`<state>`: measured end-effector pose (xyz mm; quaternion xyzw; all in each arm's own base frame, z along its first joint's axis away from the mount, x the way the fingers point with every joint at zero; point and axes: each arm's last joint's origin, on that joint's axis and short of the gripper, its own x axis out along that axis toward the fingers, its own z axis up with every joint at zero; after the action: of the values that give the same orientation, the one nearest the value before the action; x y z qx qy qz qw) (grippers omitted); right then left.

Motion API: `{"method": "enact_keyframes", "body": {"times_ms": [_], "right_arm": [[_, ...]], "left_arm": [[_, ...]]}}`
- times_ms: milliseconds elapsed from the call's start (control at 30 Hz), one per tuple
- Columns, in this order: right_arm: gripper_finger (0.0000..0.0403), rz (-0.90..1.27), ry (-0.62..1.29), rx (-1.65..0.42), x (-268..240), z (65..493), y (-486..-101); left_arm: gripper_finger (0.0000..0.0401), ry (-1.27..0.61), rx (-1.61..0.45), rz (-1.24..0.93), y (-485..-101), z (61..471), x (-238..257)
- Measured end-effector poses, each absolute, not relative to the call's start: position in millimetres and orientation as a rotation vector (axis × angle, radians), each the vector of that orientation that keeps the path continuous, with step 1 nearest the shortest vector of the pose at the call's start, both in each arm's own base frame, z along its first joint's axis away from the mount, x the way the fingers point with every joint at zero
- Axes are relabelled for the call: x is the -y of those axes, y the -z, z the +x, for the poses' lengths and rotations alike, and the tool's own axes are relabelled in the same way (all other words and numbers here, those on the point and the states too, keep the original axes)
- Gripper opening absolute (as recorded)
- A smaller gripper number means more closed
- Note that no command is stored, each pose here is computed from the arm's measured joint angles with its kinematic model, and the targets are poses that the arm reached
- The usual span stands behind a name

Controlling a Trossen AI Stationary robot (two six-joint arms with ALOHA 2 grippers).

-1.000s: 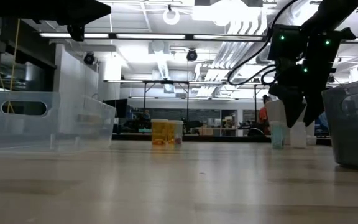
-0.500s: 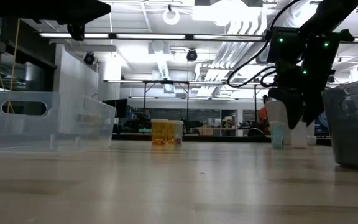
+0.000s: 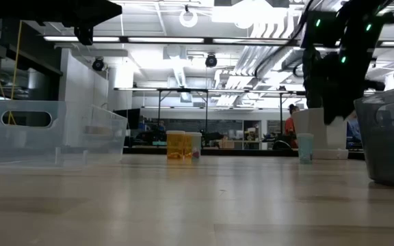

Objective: Pick and place medicine bottles into bin by pill shape (circle, oval)
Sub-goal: Put the transparent tablet bottle into the black bin

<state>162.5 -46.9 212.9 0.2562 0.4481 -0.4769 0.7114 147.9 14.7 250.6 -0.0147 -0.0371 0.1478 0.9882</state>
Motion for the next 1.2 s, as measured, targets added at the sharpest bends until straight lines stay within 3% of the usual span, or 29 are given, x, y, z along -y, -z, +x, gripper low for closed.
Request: {"method": "enact_keyframes", "body": {"times_ms": [267,567,800,1100,1200], "right_arm": [[0.0117,0.427,0.707,-0.623,3,172,-269],[0.0117,0.201,0.360,-0.282,-32,223,-279],[0.0117,0.092,0.223,-0.212,-39,244,-278],[0.0118,0.109,0.217,-0.213,-39,244,-278],[0.0118,0.170,0.124,-0.257,-46,244,-284]], "left_arm": [[0.0000,-0.297,0.068,-0.029,-250,148,-15],[0.0000,-0.247,0.046,-0.061,-246,154,-14],[0.0000,-0.157,0.011,-0.049,-241,162,-11],[0.0000,-0.149,0.011,-0.049,-242,163,-11],[0.0000,-0.130,0.011,-0.049,-243,163,-11]]}}
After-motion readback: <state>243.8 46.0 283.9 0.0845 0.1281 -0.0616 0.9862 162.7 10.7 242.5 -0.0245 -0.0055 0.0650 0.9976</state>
